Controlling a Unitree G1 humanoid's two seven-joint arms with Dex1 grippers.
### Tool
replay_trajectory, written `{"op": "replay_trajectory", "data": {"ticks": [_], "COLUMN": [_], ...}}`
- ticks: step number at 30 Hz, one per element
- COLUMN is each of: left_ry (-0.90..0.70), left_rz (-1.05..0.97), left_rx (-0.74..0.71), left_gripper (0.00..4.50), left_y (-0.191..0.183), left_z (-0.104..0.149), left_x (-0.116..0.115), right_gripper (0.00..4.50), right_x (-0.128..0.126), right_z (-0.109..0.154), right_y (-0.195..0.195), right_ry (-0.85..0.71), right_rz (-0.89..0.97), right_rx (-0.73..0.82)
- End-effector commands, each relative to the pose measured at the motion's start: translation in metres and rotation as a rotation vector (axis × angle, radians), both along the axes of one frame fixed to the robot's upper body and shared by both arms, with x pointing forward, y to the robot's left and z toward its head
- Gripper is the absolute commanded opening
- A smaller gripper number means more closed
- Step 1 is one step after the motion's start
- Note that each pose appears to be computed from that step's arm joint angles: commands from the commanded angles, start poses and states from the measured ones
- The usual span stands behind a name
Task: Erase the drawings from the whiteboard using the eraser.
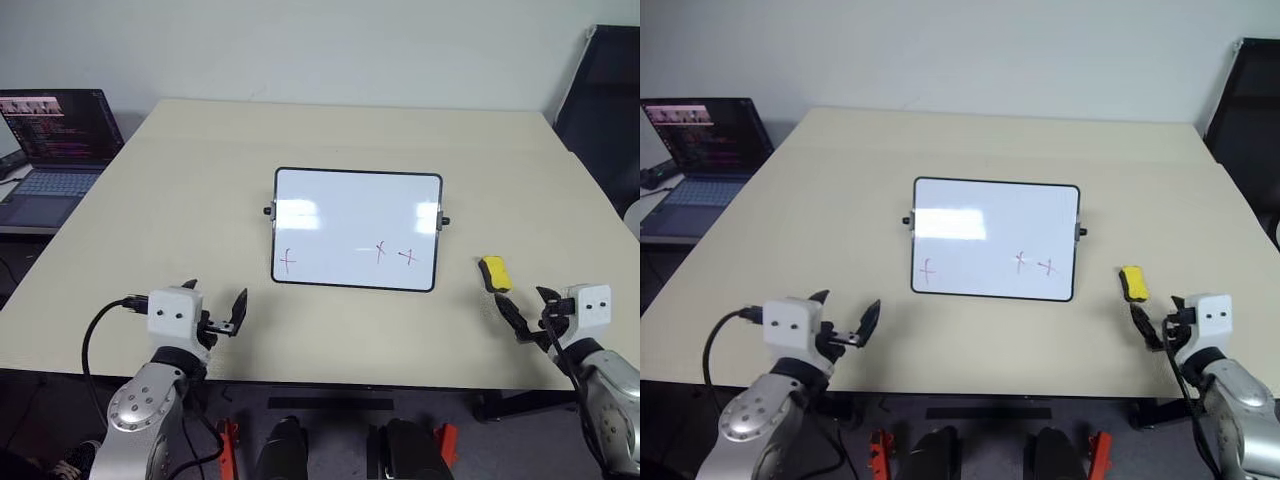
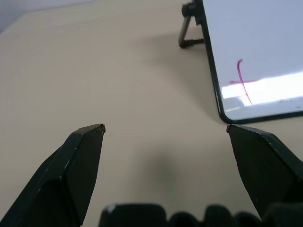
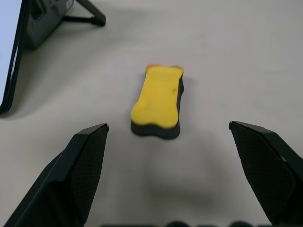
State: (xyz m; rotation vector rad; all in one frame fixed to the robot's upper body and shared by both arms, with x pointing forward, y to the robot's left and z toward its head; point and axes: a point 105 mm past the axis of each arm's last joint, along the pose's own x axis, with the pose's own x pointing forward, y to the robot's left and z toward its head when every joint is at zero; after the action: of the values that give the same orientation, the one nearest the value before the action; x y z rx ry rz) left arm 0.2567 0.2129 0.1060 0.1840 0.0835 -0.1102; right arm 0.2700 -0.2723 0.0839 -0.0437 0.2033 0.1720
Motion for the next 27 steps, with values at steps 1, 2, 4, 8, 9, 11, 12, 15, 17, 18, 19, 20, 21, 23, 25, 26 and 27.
{"op": "replay_trajectory", "data": {"ticks": [1, 2, 4, 8, 9, 11, 12, 15, 17, 18, 19, 20, 21, 23, 25, 26, 27], "left_ry": [-0.019, -0.009, 0.017, 0.082, 0.087, 0.077, 0.070, 0.053, 0.053, 0.063, 0.069, 0.072, 0.077, 0.094, 0.097, 0.097, 0.096], "left_rz": [-0.051, -0.066, -0.082, -0.272, -0.312, -0.366, -0.385, -0.518, -0.626, -0.670, -0.702, -0.761, -0.819, -0.901, -0.984, -1.027, -1.065], "left_rx": [-0.007, -0.008, -0.022, -0.054, -0.053, -0.045, -0.046, -0.082, -0.079, -0.069, -0.059, -0.049, -0.033, 0.001, 0.038, 0.055, 0.072], "left_gripper": [4.50, 4.50, 4.50, 4.50, 4.50, 4.50, 4.50, 4.50, 4.50, 4.50, 4.50, 4.50, 4.50, 4.50, 4.50, 4.50, 4.50], "left_y": [-0.009, -0.010, -0.012, -0.030, -0.031, -0.031, -0.032, -0.034, -0.040, -0.042, -0.043, -0.050, -0.056, -0.061, -0.067, -0.071, -0.074], "left_z": [0.004, 0.002, -0.001, -0.003, -0.001, 0.006, 0.010, 0.028, 0.041, 0.044, 0.047, 0.054, 0.061, 0.067, 0.076, 0.081, 0.086], "left_x": [-0.001, -0.002, -0.006, -0.016, -0.017, -0.016, -0.014, -0.012, -0.008, -0.006, -0.004, 0.000, 0.003, 0.007, 0.014, 0.017, 0.020], "right_gripper": [4.48, 4.48, 4.48, 4.48, 4.48, 4.48, 4.48, 4.48, 4.48, 4.48, 4.48, 4.48, 4.48, 4.48, 4.48, 4.48, 4.48], "right_x": [0.001, 0.001, -0.001, -0.006, -0.007, -0.005, -0.004, 0.001, 0.008, 0.010, 0.011, 0.014, 0.017, 0.021, 0.028, 0.031, 0.034], "right_z": [0.016, 0.016, 0.020, 0.033, 0.037, 0.043, 0.045, 0.049, 0.050, 0.051, 0.052, 0.056, 0.059, 0.062, 0.063, 0.065, 0.066], "right_y": [0.005, 0.006, 0.009, 0.023, 0.025, 0.027, 0.027, 0.032, 0.026, 0.024, 0.025, 0.025, 0.026, 0.028, 0.026, 0.025, 0.026], "right_ry": [-0.040, -0.042, -0.042, -0.048, -0.052, -0.057, -0.057, -0.051, -0.048, -0.052, -0.053, -0.050, -0.042, -0.019, 0.005, 0.010, 0.014], "right_rz": [0.030, 0.029, 0.033, 0.099, 0.106, 0.110, 0.111, 0.114, 0.064, 0.039, 0.012, -0.012, -0.035, -0.082, -0.128, -0.149, -0.153], "right_rx": [-0.011, -0.011, -0.011, -0.015, -0.013, 0.004, 0.010, -0.006, -0.001, 0.011, 0.024, 0.025, 0.036, 0.039, 0.068, 0.070, 0.089]}}
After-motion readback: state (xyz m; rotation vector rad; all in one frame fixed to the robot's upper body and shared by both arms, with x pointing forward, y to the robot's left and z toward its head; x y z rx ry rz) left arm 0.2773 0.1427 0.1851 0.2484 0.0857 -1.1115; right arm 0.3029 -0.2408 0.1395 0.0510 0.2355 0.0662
